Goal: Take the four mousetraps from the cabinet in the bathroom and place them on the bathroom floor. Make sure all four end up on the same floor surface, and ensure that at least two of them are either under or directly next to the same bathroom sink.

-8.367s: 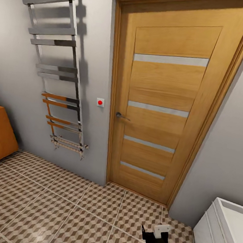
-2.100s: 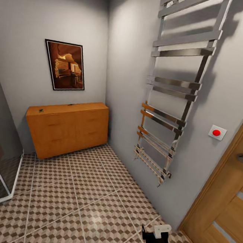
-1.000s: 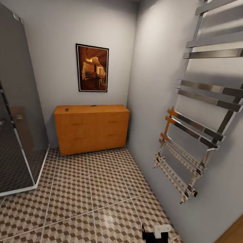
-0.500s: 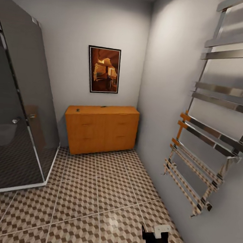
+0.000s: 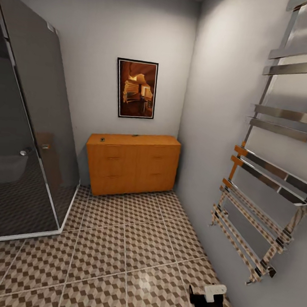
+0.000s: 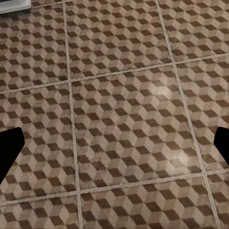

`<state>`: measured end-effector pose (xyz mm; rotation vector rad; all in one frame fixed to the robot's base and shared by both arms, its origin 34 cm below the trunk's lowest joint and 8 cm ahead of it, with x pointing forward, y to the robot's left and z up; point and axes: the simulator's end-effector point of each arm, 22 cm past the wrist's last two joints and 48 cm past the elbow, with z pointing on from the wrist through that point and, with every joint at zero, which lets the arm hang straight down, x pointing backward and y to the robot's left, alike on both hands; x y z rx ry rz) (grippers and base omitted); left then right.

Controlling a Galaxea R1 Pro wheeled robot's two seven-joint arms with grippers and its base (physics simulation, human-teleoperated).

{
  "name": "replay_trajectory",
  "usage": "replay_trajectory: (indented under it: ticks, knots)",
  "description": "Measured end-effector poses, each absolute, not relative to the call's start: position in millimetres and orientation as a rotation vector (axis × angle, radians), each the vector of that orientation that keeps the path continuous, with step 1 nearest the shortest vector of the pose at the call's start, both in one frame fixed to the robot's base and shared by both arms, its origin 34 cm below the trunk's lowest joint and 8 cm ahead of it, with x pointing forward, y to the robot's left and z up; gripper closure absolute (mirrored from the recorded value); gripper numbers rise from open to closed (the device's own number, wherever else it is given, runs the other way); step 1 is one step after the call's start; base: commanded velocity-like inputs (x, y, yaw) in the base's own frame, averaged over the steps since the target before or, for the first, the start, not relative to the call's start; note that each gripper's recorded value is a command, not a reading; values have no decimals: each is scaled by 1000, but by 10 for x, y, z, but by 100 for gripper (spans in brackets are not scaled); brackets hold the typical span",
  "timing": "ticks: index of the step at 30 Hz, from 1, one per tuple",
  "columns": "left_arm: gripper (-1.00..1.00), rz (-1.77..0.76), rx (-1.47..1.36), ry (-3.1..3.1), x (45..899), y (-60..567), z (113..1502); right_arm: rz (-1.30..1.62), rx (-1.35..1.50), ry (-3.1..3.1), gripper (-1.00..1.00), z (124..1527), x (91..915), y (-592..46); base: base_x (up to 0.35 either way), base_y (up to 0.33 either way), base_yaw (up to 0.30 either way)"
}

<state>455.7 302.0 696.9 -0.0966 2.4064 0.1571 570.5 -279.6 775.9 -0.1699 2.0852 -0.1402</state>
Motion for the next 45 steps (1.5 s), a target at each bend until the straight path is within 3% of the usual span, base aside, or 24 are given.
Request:
replay_trajectory:
  ticks: [8, 34, 45]
  knots:
    - [-100, 155, -96, 2407, 4557, 3017, 6969, -126, -244, 2104, -100, 7698, 5597, -3053, 1, -1, 1]
    - [-100, 163, -95, 2407, 4551, 3074, 6970, -63, -308, 2126, -100, 7640, 5509, -3070, 1, 0, 0]
    - [-100, 171, -94, 2406, 4548, 3118, 6976, -60, -305, 2125, -100, 7642, 5509, -3033, 237, 0, 0]
